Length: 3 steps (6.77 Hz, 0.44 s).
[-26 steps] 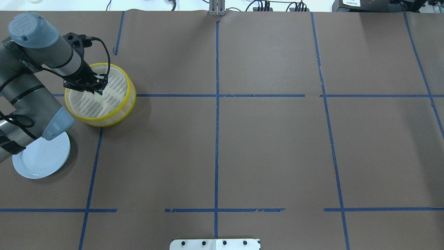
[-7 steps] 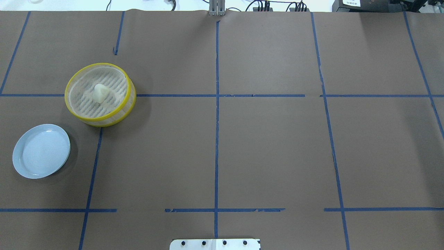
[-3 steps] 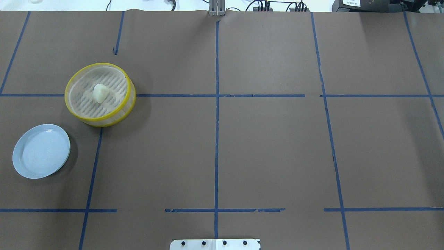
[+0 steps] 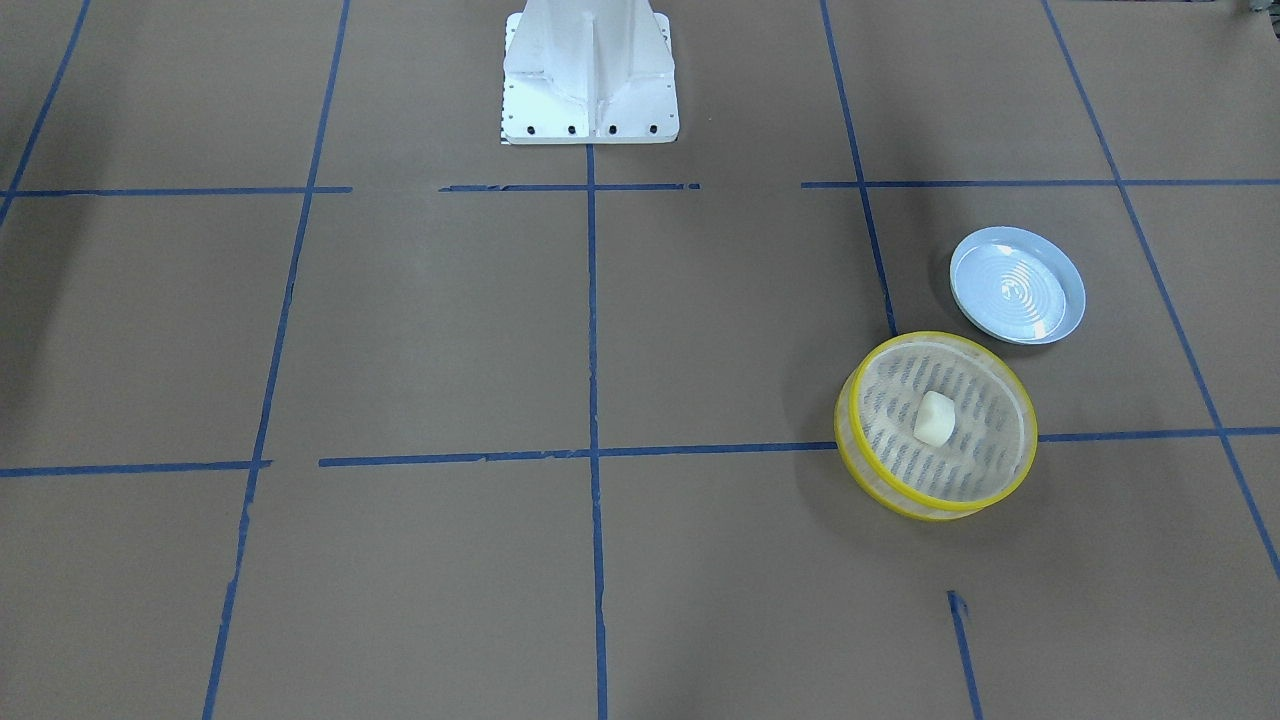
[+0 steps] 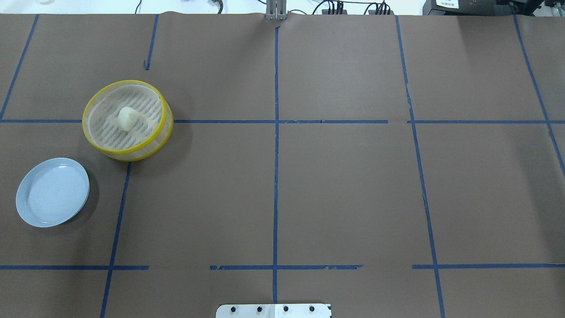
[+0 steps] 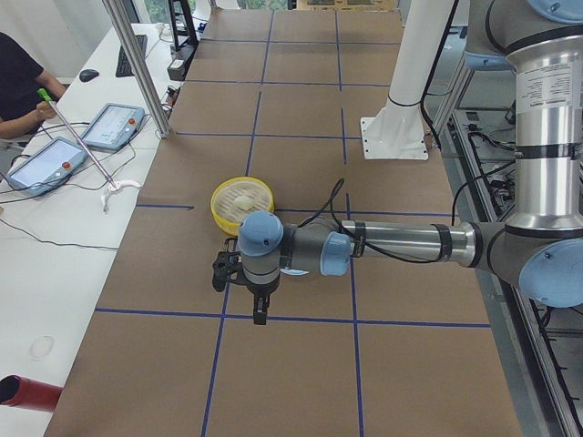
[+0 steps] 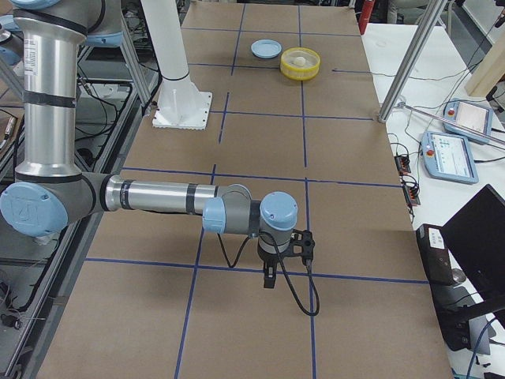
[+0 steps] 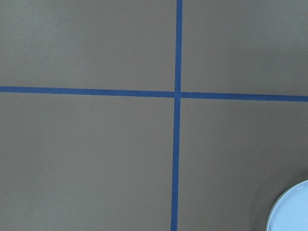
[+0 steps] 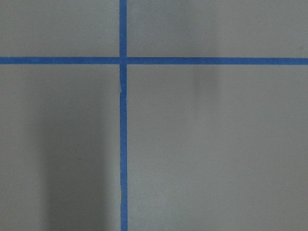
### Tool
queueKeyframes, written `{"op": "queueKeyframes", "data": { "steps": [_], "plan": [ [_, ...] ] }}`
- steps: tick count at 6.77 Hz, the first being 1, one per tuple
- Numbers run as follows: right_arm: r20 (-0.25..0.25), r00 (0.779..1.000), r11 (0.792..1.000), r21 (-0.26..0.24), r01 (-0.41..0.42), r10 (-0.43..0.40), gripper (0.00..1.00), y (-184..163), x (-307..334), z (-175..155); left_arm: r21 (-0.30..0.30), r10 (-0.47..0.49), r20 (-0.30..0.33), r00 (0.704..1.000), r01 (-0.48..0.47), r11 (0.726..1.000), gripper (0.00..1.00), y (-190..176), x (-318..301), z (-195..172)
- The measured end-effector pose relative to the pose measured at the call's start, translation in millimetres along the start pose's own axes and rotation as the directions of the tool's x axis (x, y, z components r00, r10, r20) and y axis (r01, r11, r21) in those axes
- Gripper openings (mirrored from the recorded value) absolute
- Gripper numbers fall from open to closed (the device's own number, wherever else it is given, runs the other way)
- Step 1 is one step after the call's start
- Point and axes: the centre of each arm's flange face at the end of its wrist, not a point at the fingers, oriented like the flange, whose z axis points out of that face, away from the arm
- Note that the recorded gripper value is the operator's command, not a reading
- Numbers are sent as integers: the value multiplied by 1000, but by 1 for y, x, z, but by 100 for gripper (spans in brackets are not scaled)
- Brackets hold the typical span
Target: Place bun in steamer
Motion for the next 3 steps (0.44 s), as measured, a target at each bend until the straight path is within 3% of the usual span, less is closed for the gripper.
{"op": "queueKeyframes", "data": {
  "steps": [3],
  "plan": [
    [0,1000,1000,0,0,0,100,0,0,0,-60,64,0,998,-64,996,100,5,-8,6]
  ]
}}
